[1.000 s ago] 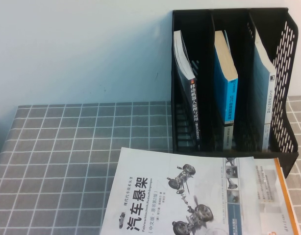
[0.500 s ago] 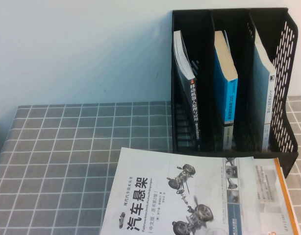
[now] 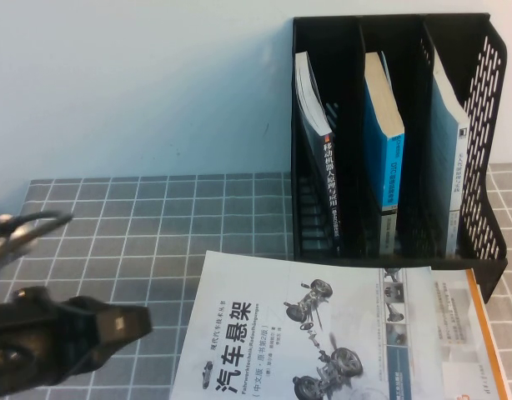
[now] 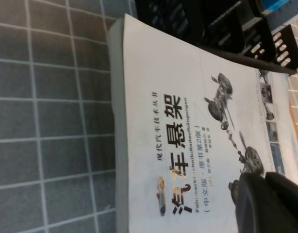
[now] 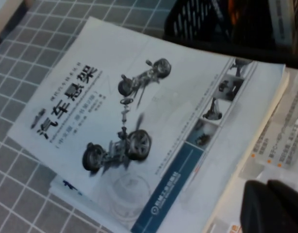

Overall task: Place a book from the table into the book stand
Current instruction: Push book with right arm

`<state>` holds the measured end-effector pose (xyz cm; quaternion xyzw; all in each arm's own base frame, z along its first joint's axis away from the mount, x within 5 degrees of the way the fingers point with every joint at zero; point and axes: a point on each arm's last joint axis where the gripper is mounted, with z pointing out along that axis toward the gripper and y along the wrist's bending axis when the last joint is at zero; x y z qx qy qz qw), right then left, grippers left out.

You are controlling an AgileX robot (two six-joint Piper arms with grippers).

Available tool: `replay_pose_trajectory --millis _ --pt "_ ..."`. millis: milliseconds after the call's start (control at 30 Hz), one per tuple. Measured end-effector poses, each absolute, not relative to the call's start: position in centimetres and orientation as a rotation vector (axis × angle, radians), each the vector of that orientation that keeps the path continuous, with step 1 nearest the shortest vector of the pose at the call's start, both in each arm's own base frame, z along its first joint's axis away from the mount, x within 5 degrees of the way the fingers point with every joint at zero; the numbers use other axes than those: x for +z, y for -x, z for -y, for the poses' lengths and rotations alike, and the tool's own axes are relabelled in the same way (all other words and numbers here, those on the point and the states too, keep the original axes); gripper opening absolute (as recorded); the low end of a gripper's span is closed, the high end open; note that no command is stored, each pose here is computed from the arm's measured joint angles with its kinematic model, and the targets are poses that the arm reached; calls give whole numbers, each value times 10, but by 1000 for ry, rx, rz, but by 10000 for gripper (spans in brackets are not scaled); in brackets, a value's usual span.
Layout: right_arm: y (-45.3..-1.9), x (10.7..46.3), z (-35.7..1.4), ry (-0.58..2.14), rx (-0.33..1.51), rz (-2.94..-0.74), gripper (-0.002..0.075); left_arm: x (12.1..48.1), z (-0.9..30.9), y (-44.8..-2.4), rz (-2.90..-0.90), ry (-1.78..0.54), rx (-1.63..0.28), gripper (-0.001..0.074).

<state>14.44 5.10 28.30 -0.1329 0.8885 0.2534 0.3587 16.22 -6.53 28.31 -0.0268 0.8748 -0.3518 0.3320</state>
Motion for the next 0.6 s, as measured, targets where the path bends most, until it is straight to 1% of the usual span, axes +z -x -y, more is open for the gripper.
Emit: replay_pose_trajectory --millis 133,200,233,300,400,467,533,600 --pt "-175 256 -52 346 684 -2402 -3 269 74 -183 -2315 90 -1045 3" --pt "-187 243 -53 361 703 -2441 -3 263 78 -191 -2323 107 -1113 21" --pt "-193 236 -53 366 721 -2459 -3 259 80 -196 -2325 120 -1152 42" --pt "-201 225 -55 364 750 -2489 -3 254 84 -203 -2317 125 -1227 95" --pt "-210 211 -56 352 789 -2520 -3 247 92 -213 -2326 83 -1367 202" --pt "-215 206 -57 343 813 -2523 -3 244 97 -220 -2344 33 -1469 293" --pt "-217 202 -58 346 828 -2522 -3 244 102 -227 -2354 -14 -1555 360" --pt "-218 200 -58 349 834 -2520 -3 245 104 -235 -2354 -63 -1628 407"
